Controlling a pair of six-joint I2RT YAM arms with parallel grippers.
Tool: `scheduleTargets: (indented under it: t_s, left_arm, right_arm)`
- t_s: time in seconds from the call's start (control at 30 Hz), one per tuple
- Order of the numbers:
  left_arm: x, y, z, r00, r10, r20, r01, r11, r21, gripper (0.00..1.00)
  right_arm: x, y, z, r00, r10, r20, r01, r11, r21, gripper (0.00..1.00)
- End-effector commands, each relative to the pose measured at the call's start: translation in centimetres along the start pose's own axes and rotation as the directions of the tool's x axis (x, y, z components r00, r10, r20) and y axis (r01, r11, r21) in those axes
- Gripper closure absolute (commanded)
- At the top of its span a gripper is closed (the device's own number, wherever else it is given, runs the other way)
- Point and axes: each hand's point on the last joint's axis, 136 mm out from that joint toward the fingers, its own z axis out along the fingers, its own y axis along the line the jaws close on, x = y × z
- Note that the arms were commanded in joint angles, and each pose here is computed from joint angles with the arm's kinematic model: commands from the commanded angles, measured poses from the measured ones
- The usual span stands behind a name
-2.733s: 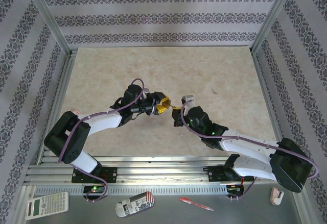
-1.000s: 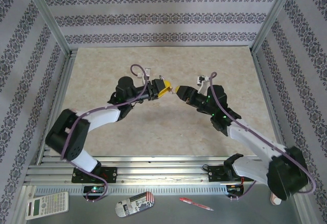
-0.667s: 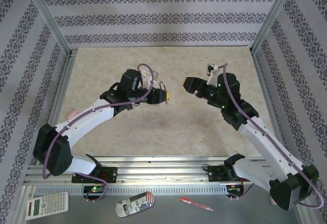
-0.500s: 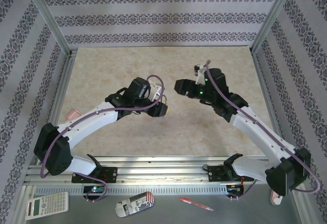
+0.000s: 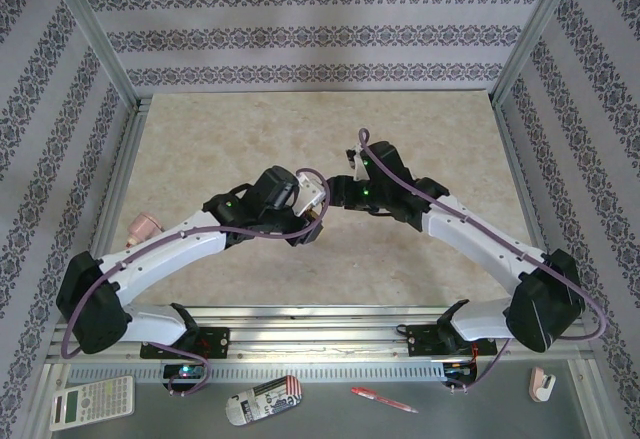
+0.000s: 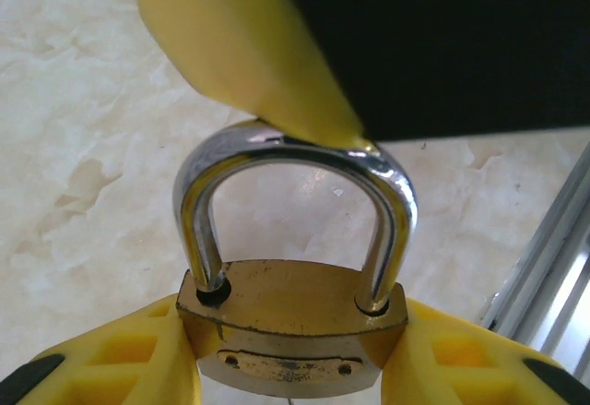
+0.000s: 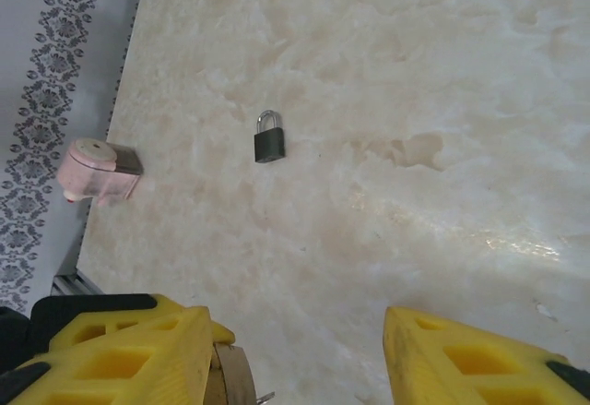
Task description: Unlock with the key
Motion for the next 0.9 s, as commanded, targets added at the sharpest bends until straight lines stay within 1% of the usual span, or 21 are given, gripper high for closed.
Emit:
scheduleTargets:
  t_s: [0.0,0.13,0.23,0.3,0.37,0.43,0.53,0.63,0.73,0.87]
  left_arm:
    - [-1.4,-0.4,-0.5,0.994,0.087,0.061,-0.086,0.996,-0.024,1.00]
    - [-1.1,-0.8,-0.3,0.994,0.098,0.055,-0.098,0.995,-0.009,1.00]
    - [-1.0,-1.2,-0.4,0.993,0.100,0.064,-0.101,0.995,0.011,1.00]
    - [-0.9,-1.4,-0.4,0.993,0.102,0.063,-0.103,0.994,0.021,1.00]
    - [-0.8,-1.3,-0.4,0.994,0.097,0.057,-0.099,0.995,0.021,1.00]
    - [-0.8,-1.4,-0.4,0.994,0.092,0.063,-0.094,0.995,0.026,1.00]
    - [-0.9,-1.5,-0.2,0.995,0.082,0.063,-0.084,0.996,0.035,1.00]
    - [-1.0,-1.7,0.0,0.995,0.080,0.062,-0.083,0.995,0.048,1.00]
    - [-1.1,-1.7,0.0,0.995,0.079,0.061,-0.082,0.996,0.046,1.00]
    - [-1.2,-1.8,0.0,0.995,0.073,0.063,-0.076,0.996,0.048,1.00]
  right_arm:
    - [0.4,1.2,0.6,0.999,0.037,-0.026,-0.038,0.998,-0.043,0.51]
    - [0.5,1.3,0.5,0.999,0.049,-0.013,-0.049,0.997,-0.054,0.50]
    - [0.3,0.8,0.3,0.998,0.071,0.000,-0.070,0.995,-0.071,0.48]
    - [0.1,0.6,0.2,0.995,0.098,0.001,-0.097,0.989,-0.107,0.47]
    - [0.2,1.0,-0.4,0.996,0.091,-0.002,-0.090,0.986,-0.138,0.47]
    - [0.7,1.1,-1.2,0.998,0.069,0.004,-0.068,0.987,-0.142,0.47]
    - [1.7,0.9,-2.0,0.997,0.075,0.018,-0.071,0.984,-0.163,0.46]
    - [2.6,1.5,-2.2,0.998,0.057,0.015,-0.053,0.979,-0.195,0.46]
    - [3.3,1.9,-2.2,0.999,0.039,0.014,-0.035,0.979,-0.199,0.47]
    - [4.1,2.0,-2.0,0.999,0.042,0.012,-0.039,0.974,-0.224,0.48]
